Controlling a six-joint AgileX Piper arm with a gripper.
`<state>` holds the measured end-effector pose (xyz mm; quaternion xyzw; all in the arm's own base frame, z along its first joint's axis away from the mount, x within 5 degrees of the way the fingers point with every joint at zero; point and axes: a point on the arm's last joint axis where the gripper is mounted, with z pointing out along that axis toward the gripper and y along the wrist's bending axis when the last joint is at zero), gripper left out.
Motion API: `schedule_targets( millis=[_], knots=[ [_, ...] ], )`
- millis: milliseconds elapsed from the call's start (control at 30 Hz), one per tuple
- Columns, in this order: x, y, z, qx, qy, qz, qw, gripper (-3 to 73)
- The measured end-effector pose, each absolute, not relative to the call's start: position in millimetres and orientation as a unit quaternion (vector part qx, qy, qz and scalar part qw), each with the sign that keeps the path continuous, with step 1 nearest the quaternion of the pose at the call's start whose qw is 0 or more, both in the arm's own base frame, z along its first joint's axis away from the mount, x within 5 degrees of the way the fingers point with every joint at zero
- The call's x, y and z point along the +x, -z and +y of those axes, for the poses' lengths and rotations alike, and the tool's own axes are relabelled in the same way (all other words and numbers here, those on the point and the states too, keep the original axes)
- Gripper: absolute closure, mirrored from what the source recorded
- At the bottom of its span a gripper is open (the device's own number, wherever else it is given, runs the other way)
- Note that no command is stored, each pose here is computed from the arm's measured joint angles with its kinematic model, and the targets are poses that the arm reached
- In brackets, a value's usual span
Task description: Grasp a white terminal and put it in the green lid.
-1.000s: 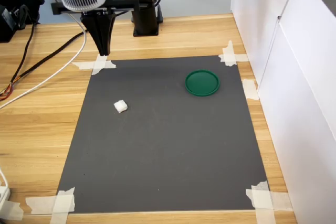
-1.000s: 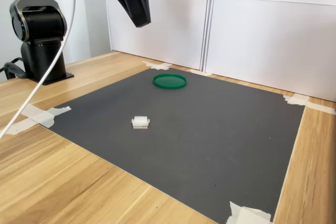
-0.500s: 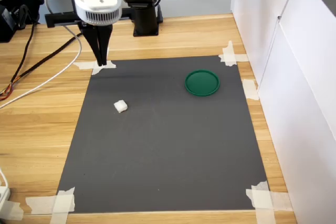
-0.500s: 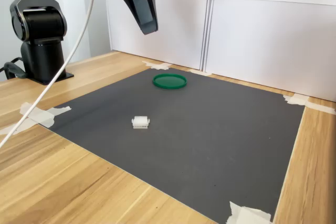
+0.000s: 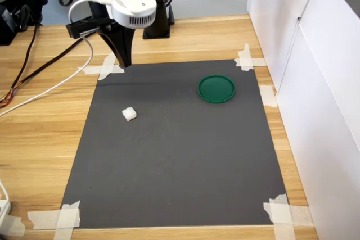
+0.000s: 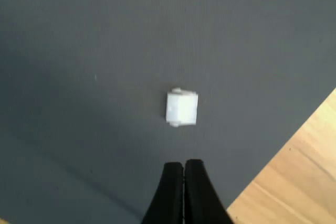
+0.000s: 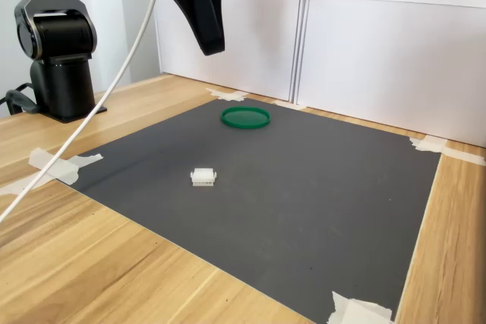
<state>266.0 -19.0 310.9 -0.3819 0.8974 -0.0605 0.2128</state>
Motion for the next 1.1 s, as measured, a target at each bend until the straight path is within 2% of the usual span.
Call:
schedule_targets(
  millis=[100, 200, 300, 433, 600, 767, 900, 1100],
  knots=[
    [265, -307, -20, -0.389, 0.056, 0.899, 0.192, 68.9],
    [267, -303, -21, -0.393, 0.055, 0.9, 0.178, 61.4],
    [269, -300, -21, -0.392, 0.054, 0.902, 0.174, 49.1],
    [275, -302, -22, -0.364, 0.051, 0.914, 0.174, 29.0],
    [282, -304, -32, -0.319, 0.04, 0.932, 0.171, 14.6],
    [287, -304, -53, -0.302, 0.041, 0.938, 0.168, 8.9],
    [288, -299, -61, -0.321, 0.043, 0.933, 0.156, 8.4],
    [289, -288, -63, -0.418, 0.028, 0.901, 0.116, 8.4]
  ],
)
